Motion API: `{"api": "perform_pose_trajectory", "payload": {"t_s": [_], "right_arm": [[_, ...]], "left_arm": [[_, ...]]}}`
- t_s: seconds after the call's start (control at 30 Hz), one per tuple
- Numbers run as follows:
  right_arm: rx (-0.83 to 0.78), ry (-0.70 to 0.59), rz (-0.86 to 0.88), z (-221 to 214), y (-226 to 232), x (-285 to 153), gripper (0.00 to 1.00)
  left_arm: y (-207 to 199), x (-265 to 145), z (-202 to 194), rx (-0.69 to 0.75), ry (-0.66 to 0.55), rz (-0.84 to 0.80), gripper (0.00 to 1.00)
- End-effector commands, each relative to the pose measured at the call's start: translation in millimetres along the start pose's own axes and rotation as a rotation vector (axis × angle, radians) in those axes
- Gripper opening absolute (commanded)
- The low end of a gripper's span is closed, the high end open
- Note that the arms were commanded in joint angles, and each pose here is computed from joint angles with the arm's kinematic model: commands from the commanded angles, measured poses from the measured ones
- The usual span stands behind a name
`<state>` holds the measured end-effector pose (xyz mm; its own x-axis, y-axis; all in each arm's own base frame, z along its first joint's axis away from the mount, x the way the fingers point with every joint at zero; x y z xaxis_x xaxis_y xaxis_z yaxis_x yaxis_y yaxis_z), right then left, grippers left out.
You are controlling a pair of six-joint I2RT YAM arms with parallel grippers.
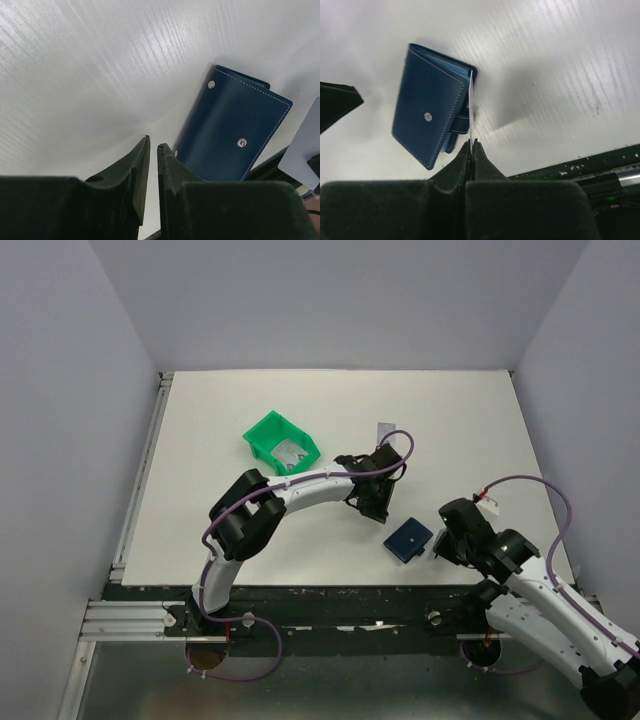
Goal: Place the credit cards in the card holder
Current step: Insert the credit card into the card holder.
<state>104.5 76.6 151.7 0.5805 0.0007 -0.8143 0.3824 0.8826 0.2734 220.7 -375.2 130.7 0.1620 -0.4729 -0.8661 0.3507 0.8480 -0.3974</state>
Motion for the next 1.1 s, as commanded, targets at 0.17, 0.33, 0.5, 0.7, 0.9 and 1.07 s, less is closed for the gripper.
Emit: {"api": "perform_pose_trajectory", "payload": {"t_s": [0.17,0.33,0.5,0.7,0.9,1.07], "right_arm": [[0.011,0.058,-0.069,-10,-5,14,0.0],[0.004,0.027,0.08,-9,6,18,0.0],[-0.009,0.01,0.125,-9,7,18,0.0],[-0.019,-0.023,0.25,-9,14,17,0.0],[-0.054,0.005,0.352,-11,25,20,0.0],[-0.075,0.018,0.458,-11,38,20,0.01]], "left_arm": [[-4,2,1,0.001,0.007,-0.029,0.26],[-4,5,0,-0.002,0.019,-0.046,0.26],[-2,13,-8,-0.008,0.051,-0.073,0.26],[-2,18,-17,-0.006,0.083,-0.086,0.25],[-6,20,-25,0.004,0.107,-0.099,0.26],[-7,19,-32,0.007,0.116,-0.115,0.25]]}}
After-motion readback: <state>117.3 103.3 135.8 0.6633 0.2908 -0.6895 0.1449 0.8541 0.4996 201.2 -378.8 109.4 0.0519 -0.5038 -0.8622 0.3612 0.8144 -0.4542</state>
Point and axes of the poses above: each gripper's point midway between its finger pads, its own x axis out along the fingers, its own y axis along the line the jaws close on, z = x × y, the point moved 9 cm from there along -x, back along the fingers, and after that the axes turned 3 degrees about -x, right-handed, at the moved point
